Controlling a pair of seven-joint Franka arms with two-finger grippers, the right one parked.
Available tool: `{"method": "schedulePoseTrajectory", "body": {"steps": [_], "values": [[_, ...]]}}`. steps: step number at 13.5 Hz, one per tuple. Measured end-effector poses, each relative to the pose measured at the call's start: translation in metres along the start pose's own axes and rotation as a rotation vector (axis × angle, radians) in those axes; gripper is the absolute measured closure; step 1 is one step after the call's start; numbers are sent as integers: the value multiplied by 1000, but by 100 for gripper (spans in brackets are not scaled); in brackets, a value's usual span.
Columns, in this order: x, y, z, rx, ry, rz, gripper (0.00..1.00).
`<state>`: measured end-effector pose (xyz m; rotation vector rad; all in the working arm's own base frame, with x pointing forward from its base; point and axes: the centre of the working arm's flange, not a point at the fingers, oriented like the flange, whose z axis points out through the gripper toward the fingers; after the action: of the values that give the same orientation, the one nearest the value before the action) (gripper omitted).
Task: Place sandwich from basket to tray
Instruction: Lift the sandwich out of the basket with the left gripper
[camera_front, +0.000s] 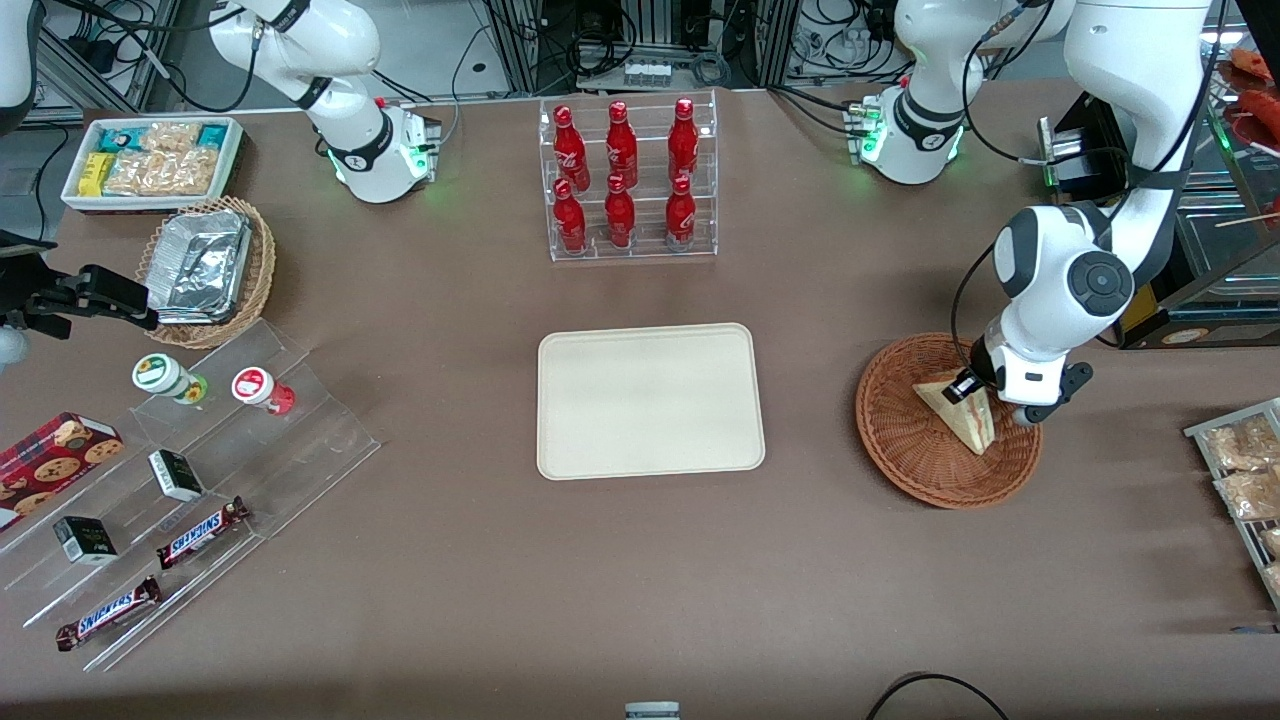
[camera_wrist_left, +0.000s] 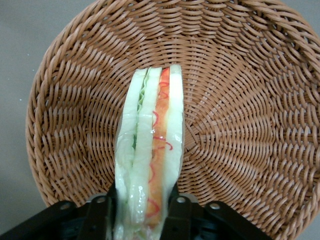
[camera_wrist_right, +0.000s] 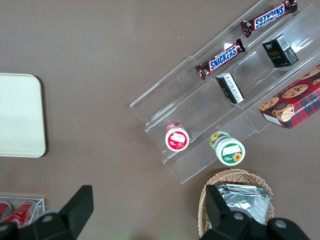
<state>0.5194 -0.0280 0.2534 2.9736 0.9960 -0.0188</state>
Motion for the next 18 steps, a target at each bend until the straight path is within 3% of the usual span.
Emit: {"method": "schedulePoseTrajectory", "body": {"steps": [6, 9, 12, 18], "values": [[-2, 17, -48, 36, -35, 26, 83], [1, 44, -103, 64, -61, 60, 85], [-7, 75, -141, 54, -54, 110, 85], [-70, 154, -141, 21, -68, 288, 85]]}}
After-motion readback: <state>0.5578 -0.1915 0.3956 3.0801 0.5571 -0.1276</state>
